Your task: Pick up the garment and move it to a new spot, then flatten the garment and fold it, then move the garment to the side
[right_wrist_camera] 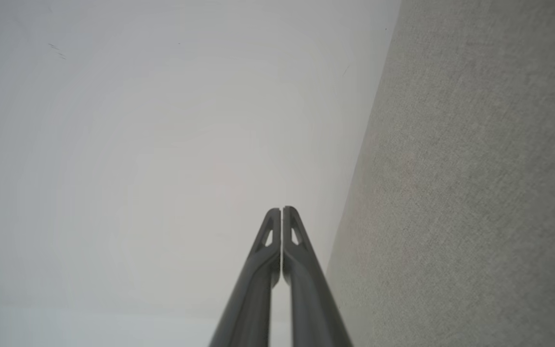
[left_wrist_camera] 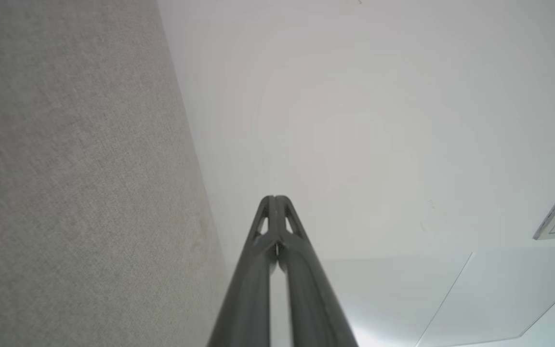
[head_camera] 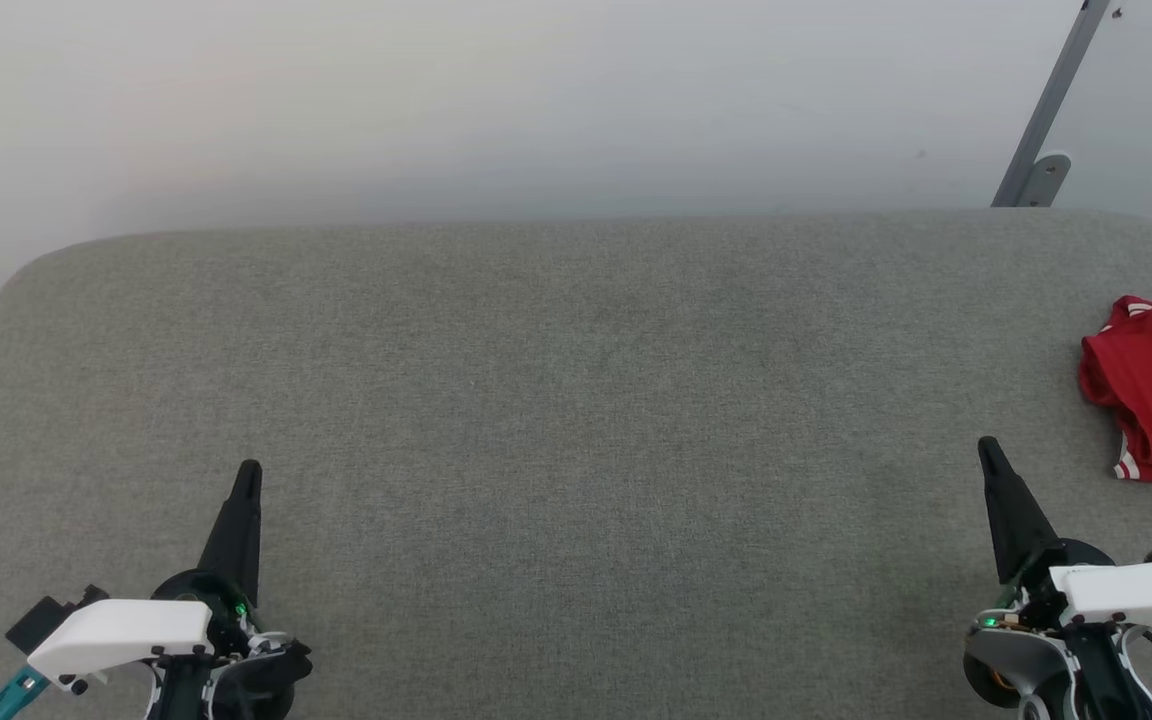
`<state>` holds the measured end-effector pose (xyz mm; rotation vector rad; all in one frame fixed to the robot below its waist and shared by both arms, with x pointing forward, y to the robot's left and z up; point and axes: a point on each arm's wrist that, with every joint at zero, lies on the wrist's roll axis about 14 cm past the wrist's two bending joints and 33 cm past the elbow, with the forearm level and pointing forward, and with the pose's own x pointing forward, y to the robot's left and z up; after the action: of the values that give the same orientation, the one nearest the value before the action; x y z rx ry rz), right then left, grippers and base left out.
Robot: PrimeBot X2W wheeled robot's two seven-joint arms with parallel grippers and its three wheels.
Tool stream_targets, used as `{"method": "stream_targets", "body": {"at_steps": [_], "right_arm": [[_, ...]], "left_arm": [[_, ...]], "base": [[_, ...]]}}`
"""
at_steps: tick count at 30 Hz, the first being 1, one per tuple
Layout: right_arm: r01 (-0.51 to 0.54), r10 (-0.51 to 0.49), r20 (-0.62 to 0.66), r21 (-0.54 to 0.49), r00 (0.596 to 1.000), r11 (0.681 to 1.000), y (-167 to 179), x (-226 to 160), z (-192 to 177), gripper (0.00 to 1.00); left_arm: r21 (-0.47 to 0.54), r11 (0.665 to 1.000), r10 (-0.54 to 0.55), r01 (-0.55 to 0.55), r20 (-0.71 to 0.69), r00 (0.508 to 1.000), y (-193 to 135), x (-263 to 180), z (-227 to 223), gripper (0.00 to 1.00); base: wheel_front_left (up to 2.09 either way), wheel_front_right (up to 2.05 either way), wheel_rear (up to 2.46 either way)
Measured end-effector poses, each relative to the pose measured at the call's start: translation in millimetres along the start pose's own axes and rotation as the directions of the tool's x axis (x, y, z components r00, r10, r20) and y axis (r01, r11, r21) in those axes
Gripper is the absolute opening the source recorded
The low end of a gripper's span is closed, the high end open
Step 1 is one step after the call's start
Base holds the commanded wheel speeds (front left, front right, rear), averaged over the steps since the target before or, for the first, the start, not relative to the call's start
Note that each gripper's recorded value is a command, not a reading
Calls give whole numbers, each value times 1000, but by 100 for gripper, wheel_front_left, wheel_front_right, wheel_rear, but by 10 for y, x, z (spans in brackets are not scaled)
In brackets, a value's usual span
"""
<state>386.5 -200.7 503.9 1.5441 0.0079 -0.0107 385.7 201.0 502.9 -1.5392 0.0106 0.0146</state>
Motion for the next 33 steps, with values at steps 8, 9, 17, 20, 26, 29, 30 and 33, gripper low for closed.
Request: {"method": "stream_targets", "body": {"at_steps": [8,9,17,20,26,29,30,33], "right_arm": [[-7,7,-3,28,1000,1000,18,18,-6,0],[-7,7,-3,28,1000,1000,20,19,-7,0],[-7,7,-2,28,1000,1000,20,19,-6,0],[-7,7,-3,28,1000,1000,20,19,-7,0],[-7,7,-3,28,1000,1000,20,19,-7,0],[-7,7,-3,28,1000,1000,20,19,-6,0],[-7,7,-3,28,1000,1000,20,19,-7,0],[-7,7,-3,28,1000,1000,20,19,-7,0]], "left_arm": [[-34,999,-5,5,-4,1000,-11,18,-12,0],[-34,999,-5,5,-4,1000,-11,18,-13,0],[-34,999,-5,5,-4,1000,-11,18,-12,0],[-35,999,-5,5,-4,1000,-11,18,-13,0],[-35,999,-5,5,-4,1000,-10,18,-12,0],[-35,999,-5,5,-4,1000,-11,18,-12,0],[-35,999,-5,5,-4,1000,-11,18,-12,0],[-35,999,-5,5,-4,1000,-11,18,-12,0]], "base": [[0,0,0],[0,0,0],[0,0,0],[0,0,0],[0,0,0],[0,0,0],[0,0,0],[0,0,0]]}}
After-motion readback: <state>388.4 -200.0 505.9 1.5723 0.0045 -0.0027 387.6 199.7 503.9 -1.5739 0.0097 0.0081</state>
